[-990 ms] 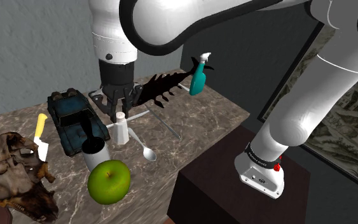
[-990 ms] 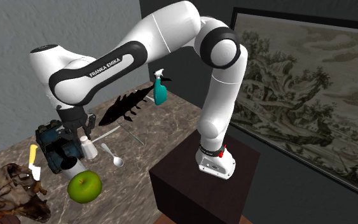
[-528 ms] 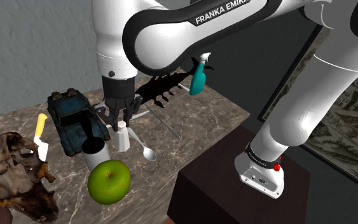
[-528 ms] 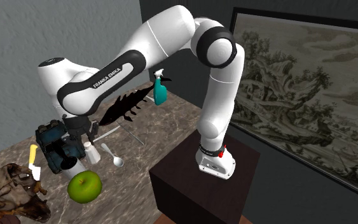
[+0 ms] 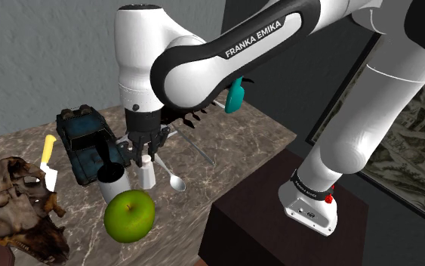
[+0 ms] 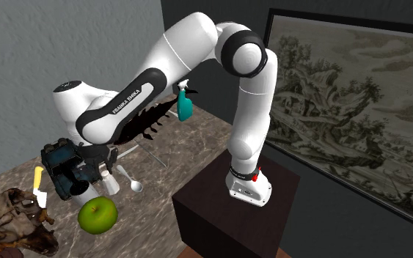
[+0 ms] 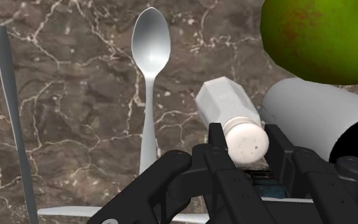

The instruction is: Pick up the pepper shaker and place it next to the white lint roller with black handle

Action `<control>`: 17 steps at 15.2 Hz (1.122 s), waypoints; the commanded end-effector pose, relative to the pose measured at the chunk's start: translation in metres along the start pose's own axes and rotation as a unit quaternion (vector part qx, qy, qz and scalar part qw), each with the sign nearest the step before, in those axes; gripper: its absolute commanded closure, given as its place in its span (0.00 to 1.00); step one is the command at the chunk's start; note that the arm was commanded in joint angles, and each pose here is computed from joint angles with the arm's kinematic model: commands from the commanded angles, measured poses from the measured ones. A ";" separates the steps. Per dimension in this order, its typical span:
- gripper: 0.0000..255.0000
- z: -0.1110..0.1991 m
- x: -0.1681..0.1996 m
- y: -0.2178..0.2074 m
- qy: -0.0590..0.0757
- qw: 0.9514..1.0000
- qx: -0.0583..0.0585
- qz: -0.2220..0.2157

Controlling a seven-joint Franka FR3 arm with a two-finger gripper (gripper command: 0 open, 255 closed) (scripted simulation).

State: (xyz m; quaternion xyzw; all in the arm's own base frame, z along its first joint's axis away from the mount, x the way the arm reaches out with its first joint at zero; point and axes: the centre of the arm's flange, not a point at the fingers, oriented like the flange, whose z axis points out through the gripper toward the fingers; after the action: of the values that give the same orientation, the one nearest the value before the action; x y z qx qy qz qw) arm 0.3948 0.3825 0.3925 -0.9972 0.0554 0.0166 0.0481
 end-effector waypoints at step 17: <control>0.00 -0.013 0.002 0.001 0.000 1.000 0.000 0.000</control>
State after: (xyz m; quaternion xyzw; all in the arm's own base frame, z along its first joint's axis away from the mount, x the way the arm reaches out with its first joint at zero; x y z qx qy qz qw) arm 0.3969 0.3810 0.3960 -0.9972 0.0554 0.0160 0.0484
